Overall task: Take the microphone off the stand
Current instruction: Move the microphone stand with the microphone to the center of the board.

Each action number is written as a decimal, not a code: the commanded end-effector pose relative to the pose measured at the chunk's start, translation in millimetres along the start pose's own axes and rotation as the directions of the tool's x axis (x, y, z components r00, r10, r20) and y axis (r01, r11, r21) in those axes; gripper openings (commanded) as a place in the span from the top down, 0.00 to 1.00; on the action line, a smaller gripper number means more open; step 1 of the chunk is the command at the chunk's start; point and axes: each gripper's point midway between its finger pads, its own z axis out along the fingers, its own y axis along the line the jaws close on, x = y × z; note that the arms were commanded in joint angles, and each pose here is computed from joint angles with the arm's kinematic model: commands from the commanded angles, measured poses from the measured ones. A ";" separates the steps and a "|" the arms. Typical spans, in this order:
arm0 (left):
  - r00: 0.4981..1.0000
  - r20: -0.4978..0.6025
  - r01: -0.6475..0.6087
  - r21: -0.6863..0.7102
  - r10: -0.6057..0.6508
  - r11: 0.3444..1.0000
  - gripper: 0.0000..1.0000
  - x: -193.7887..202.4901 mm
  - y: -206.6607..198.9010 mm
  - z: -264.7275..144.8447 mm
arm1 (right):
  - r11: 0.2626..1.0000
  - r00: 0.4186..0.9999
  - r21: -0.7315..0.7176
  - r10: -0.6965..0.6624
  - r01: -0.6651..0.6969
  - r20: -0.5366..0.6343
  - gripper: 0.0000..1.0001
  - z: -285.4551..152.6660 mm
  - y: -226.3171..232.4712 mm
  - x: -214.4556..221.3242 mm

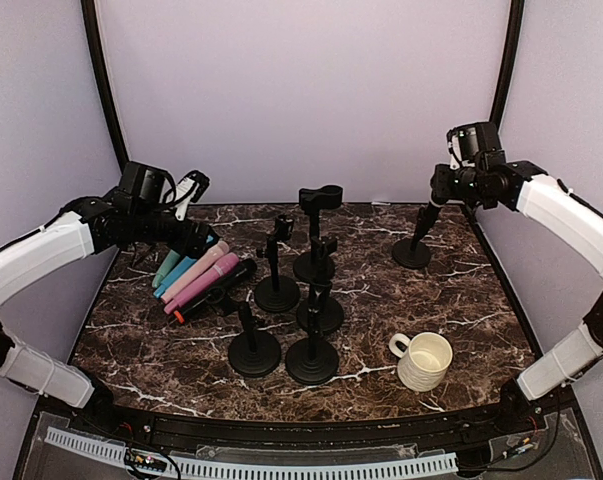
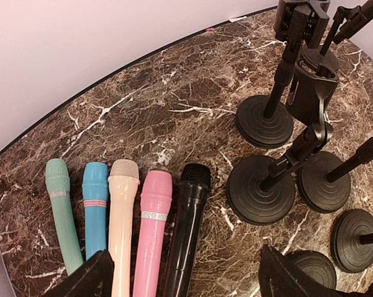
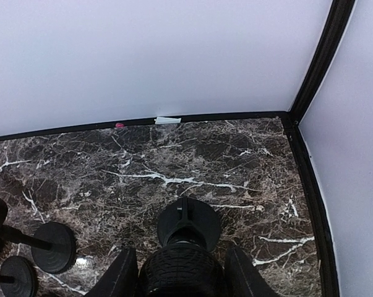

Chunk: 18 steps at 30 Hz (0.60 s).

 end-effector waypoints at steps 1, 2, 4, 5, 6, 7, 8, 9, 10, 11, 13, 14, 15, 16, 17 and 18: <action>0.999 0.031 -0.009 0.014 0.008 1.000 0.17 -7.2 -2.7 -13.6 | 0.998 0.997 -0.069 0.001 0.005 0.081 0.69 -19.2 6.2 -17.6; 0.999 0.041 -0.011 0.022 0.010 1.000 0.17 -10.7 -3.9 -15.7 | 0.995 0.995 -0.095 -0.007 0.017 0.099 0.72 -24.0 9.7 -21.5; 0.998 0.061 -0.028 0.046 0.026 0.999 0.17 -17.3 -8.0 -20.7 | 0.986 0.991 -0.157 -0.029 0.049 0.131 0.77 -34.0 19.4 -29.3; 0.996 0.076 -0.046 0.058 0.042 0.997 0.17 -21.2 -10.3 -24.4 | 0.979 0.988 -0.189 -0.043 0.071 0.147 0.78 -39.5 24.3 -33.3; 0.994 0.093 -0.061 0.088 0.052 0.994 0.17 -26.5 -15.8 -28.3 | 0.969 0.985 -0.229 -0.058 0.095 0.164 0.80 -45.7 31.0 -37.1; 0.991 0.111 -0.088 0.105 0.076 0.991 0.17 -30.6 -19.2 -32.5 | 0.955 0.980 -0.270 -0.078 0.125 0.181 0.80 -52.3 38.1 -39.9; 0.987 0.136 -0.108 0.145 0.088 0.984 0.18 -37.0 -26.7 -37.7 | 0.934 0.976 -0.321 -0.098 0.158 0.196 0.80 -59.7 47.2 -41.6; 0.979 0.170 -0.141 0.177 0.111 0.974 0.18 -44.9 -33.5 -45.2 | 0.904 0.969 -0.379 -0.123 0.198 0.213 0.80 -68.0 57.9 -42.2; 0.973 0.190 -0.167 0.193 0.130 0.967 0.19 -49.0 -37.7 -49.1 | 0.871 0.962 -0.431 -0.148 0.237 0.229 0.80 -76.1 67.3 -41.7; 0.965 0.223 -0.190 0.231 0.138 0.954 0.18 -57.6 -46.3 -56.8 | 0.832 0.954 -0.484 -0.168 0.272 0.246 0.80 -84.5 76.9 -40.1; 0.949 0.275 -0.234 0.286 0.155 0.929 0.19 -71.1 -60.5 -67.6 | 0.763 0.940 -0.560 -0.191 0.323 0.282 0.80 -99.2 90.7 -36.6; 0.944 0.289 -0.249 0.301 0.160 0.921 0.18 -75.0 -65.2 -70.0 | 0.734 0.934 -0.587 -0.199 0.342 0.296 0.80 -104.6 95.4 -33.8; 0.935 0.314 -0.269 0.328 0.164 0.906 0.18 -82.4 -74.2 -74.1 | 0.707 0.930 -0.612 -0.203 0.355 0.306 0.81 -109.3 99.8 -30.6; 0.930 0.326 -0.283 0.337 0.171 0.898 0.19 -85.7 -78.8 -75.3 | 0.684 0.928 -0.634 -0.203 0.362 0.311 0.81 -112.7 103.7 -27.1; 0.923 0.340 -0.304 0.352 0.181 0.885 0.18 -90.4 -88.3 -75.9 | 0.667 0.929 -0.650 -0.204 0.363 0.309 0.81 -113.7 106.0 -22.4; 0.916 0.350 -0.328 0.365 0.198 0.871 0.18 -91.7 -98.6 -76.3 | 0.653 0.929 -0.664 -0.207 0.364 0.306 0.82 -113.9 108.3 -17.9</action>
